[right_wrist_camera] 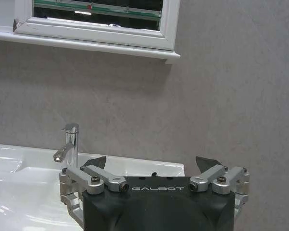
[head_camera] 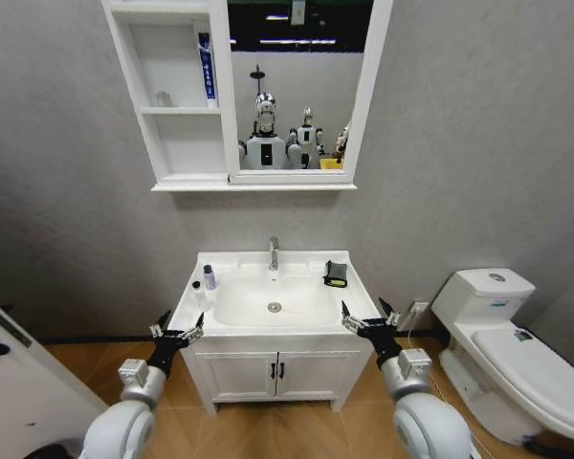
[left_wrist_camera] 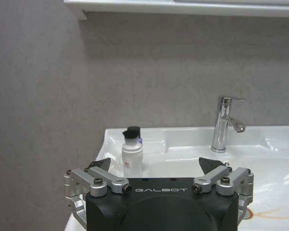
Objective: Move facial cleanser and shampoo from washbasin to cabinet, then wipe washbasin with towel.
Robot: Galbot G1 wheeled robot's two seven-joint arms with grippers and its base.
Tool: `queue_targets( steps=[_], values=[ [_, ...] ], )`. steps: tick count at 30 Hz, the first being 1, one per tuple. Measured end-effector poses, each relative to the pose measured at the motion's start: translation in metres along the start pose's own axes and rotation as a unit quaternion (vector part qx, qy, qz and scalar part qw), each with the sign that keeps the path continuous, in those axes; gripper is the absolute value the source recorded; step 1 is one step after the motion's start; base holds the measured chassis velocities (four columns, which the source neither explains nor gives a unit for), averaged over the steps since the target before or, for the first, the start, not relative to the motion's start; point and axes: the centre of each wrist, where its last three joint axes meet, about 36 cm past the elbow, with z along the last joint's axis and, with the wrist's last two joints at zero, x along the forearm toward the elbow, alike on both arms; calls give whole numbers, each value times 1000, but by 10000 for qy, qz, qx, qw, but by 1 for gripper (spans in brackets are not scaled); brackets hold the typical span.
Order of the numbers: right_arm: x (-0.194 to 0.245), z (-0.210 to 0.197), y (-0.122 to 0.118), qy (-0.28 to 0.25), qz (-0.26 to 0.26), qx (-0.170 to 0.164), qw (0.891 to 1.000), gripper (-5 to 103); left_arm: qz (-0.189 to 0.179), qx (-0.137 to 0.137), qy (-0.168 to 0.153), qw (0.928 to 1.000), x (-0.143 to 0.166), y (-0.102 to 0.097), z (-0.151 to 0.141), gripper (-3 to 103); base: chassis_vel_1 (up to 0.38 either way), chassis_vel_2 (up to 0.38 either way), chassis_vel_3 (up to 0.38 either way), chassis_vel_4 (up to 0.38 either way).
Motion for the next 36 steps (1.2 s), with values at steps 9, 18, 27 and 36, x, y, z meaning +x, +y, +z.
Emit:
queue_targets(
  steps=[9, 18, 27, 36],
  values=[
    [-17, 4, -6, 39, 68, -69, 9999, 100, -184, 45, 43, 9998, -38, 10, 12, 100, 0, 0, 0, 0],
    [-30, 11, -13, 97, 129, -93, 9998, 100, -195, 39, 3, 9998, -75, 17, 13, 100, 0, 0, 0, 0],
    [-38, 21, -22, 155, 267, -87, 9995, 100, -204, 54, 92, 9997, -118, 18, 20, 100, 0, 0, 0, 0],
    [-43, 28, -27, 190, 309, -107, 9993, 100, -346, 0, 144, 9993, -139, 31, 25, 100, 0, 0, 0, 0]
  ],
)
